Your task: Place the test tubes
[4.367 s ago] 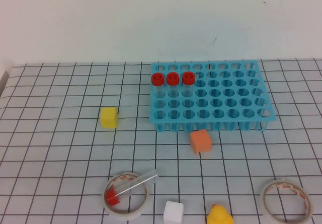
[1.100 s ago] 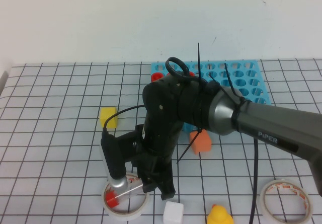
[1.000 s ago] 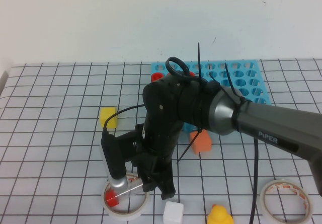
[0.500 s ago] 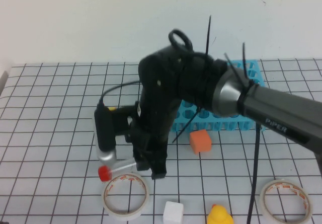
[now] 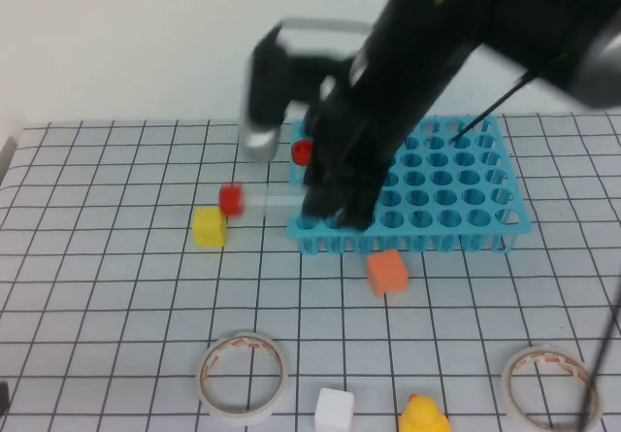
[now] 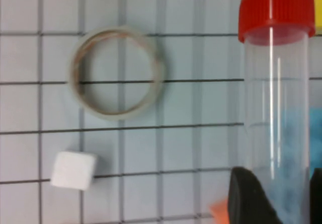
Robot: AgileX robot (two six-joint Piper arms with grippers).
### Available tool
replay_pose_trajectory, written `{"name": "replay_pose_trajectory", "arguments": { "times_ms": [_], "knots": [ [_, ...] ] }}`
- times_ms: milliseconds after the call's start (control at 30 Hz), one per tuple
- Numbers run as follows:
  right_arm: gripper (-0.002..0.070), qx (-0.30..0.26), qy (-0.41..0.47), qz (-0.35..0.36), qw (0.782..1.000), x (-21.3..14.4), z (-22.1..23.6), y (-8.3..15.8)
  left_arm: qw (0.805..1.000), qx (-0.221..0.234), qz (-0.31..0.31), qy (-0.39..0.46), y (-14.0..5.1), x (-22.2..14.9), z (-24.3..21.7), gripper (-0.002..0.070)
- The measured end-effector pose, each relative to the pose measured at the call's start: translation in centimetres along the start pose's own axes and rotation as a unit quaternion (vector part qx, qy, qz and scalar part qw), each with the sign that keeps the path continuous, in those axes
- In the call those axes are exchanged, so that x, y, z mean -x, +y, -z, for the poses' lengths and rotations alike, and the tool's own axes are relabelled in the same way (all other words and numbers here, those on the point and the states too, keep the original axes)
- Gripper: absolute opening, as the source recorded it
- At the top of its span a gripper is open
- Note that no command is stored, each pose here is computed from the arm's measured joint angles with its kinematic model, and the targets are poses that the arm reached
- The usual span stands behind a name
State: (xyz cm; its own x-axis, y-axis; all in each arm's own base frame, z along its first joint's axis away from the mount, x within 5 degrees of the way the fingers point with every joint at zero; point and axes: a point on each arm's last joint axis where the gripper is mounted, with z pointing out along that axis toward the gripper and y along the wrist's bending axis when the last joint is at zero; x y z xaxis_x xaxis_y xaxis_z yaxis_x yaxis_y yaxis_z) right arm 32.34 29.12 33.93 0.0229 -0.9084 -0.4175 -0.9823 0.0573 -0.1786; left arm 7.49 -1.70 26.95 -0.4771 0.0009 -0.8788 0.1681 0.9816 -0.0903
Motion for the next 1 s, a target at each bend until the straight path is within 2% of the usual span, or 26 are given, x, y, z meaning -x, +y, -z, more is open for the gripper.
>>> {"name": "replay_pose_trajectory", "arguments": {
  "times_ms": [167, 300, 400, 533, 667, 833, 1000],
  "knots": [
    [0.0227, -0.066, -0.051, -0.042, 0.996, -1.6, 7.9, -0.5, 0.995, -0.028, 0.040, -0.086, -0.4, 1.5, 0.2, -0.0001],
    [0.0227, -0.109, -0.095, -0.072, 0.987, -2.7, 13.5, 0.5, 0.980, -0.048, 0.090, -0.172, -0.6, 3.1, 0.6, -0.0001],
    [0.0227, -0.139, -0.143, -0.091, 0.976, -3.7, 18.3, 1.9, 0.963, -0.041, 0.116, -0.238, -0.2, 4.2, 1.1, -0.0001],
    [0.0227, -0.157, -0.171, -0.112, 0.966, -4.6, 21.4, 3.3, 0.960, -0.026, 0.110, -0.254, 0.1, 4.6, 0.9, -0.0001],
    [0.0227, -0.148, -0.166, -0.126, 0.967, -5.7, 21.7, 4.9, 0.966, -0.025, 0.101, -0.238, 0.0, 5.3, 0.2, -0.0001],
    [0.0227, -0.100, -0.125, -0.146, 0.976, -8.1, 18.8, 7.3, 0.968, -0.045, 0.087, -0.232, -0.6, 7.2, -0.8, -0.0001],
    [0.0227, -0.119, -0.152, -0.168, 0.967, -10.4, 16.5, 9.9, 0.962, -0.074, 0.070, -0.252, -1.7, 7.9, -1.8, -0.0001]
  ]
}}
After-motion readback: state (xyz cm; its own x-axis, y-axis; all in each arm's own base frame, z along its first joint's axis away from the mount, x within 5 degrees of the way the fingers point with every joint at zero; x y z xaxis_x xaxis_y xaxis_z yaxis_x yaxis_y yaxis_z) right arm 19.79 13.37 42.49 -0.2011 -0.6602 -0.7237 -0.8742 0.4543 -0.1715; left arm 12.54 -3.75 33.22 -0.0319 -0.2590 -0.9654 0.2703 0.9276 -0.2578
